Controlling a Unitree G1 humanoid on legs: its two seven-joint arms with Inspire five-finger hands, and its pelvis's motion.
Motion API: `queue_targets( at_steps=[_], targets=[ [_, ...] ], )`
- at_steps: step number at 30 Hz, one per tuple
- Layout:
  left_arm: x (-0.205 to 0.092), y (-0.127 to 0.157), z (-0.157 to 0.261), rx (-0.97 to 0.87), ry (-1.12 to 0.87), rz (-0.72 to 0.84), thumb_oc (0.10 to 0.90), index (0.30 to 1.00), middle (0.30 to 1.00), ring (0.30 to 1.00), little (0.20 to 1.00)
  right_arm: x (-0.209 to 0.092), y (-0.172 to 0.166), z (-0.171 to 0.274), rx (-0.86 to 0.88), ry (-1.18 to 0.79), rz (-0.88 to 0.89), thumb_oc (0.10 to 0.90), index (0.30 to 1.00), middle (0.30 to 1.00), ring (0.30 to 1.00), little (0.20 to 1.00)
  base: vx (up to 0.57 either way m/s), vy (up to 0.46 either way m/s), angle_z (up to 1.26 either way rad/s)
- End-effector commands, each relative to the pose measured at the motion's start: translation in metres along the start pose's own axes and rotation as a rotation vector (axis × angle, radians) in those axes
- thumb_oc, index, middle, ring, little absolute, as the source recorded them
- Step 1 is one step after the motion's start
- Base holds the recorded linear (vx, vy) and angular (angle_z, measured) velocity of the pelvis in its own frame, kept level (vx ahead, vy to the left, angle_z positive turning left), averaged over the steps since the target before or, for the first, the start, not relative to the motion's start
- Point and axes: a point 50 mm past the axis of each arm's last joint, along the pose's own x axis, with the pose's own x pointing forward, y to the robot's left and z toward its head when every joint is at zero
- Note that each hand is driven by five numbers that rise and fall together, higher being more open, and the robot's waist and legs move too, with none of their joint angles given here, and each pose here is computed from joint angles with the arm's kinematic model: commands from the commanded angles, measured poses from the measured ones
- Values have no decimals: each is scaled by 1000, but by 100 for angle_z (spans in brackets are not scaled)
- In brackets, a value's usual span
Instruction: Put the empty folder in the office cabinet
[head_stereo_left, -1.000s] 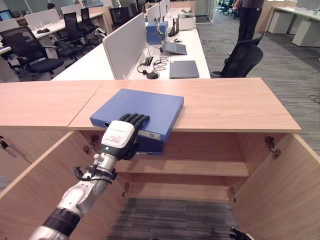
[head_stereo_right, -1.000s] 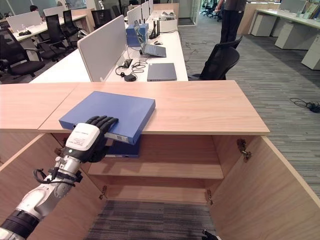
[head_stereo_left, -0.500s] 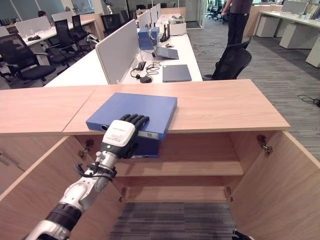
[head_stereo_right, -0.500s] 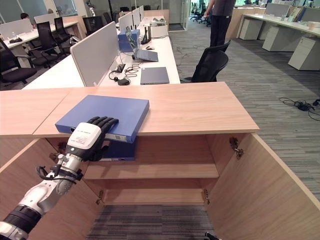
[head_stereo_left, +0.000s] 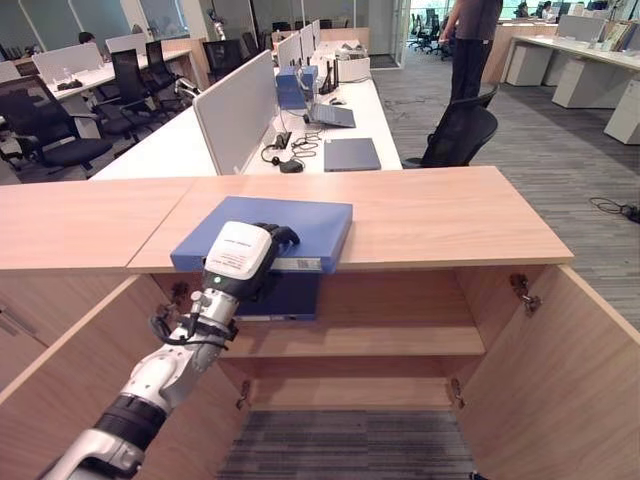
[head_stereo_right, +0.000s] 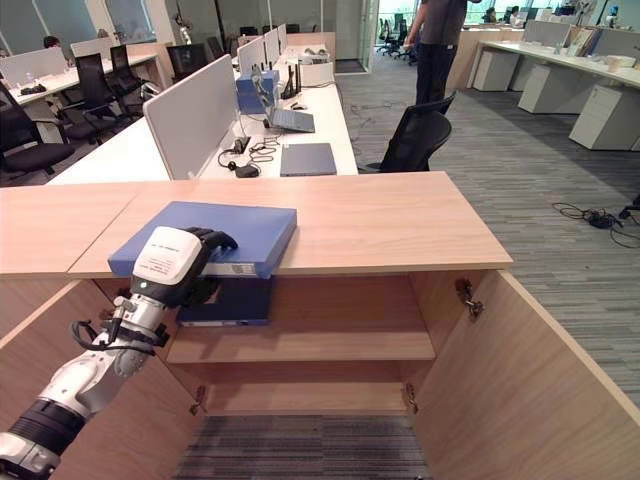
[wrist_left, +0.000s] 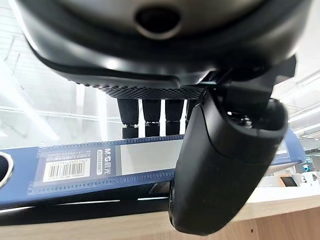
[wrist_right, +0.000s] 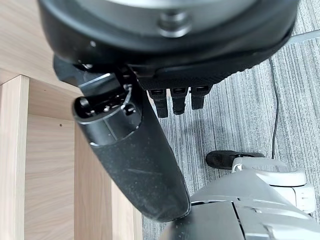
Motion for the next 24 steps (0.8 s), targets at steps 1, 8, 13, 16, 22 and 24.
queue_targets(
  at_steps=[1, 8, 13, 16, 22, 24],
  targets=[
    [29, 39, -12, 15, 11, 138, 400, 300, 300, 300, 300, 8, -7, 41, 59, -116, -38, 800, 900, 900, 900, 900, 0, 0, 0],
    [18, 56, -11, -177, 74, 274, 400, 300, 300, 300, 300, 8, -2, 43, 81, -115, -23, 800, 900, 900, 900, 900, -16, -1, 0],
    [14, 77, 6, -443, 35, 403, 400, 300, 300, 300, 300, 9, 0, 47, 79, -128, -9, 800, 900, 900, 900, 900, -16, 0, 1],
    [13, 110, 23, -749, -90, 548, 400, 300, 300, 300, 300, 9, 0, 58, 71, -161, 1, 800, 900, 900, 900, 900, -12, 3, 0],
    [11, 141, 34, -1147, -301, 572, 400, 300, 300, 300, 300, 10, 1, 69, 38, -185, 33, 800, 900, 900, 900, 900, -11, 3, 4],
    [12, 146, 39, -1259, -367, 542, 400, 300, 300, 300, 300, 11, 2, 71, 15, -183, 48, 800, 900, 900, 900, 900, 0, 0, 0]
  ],
)
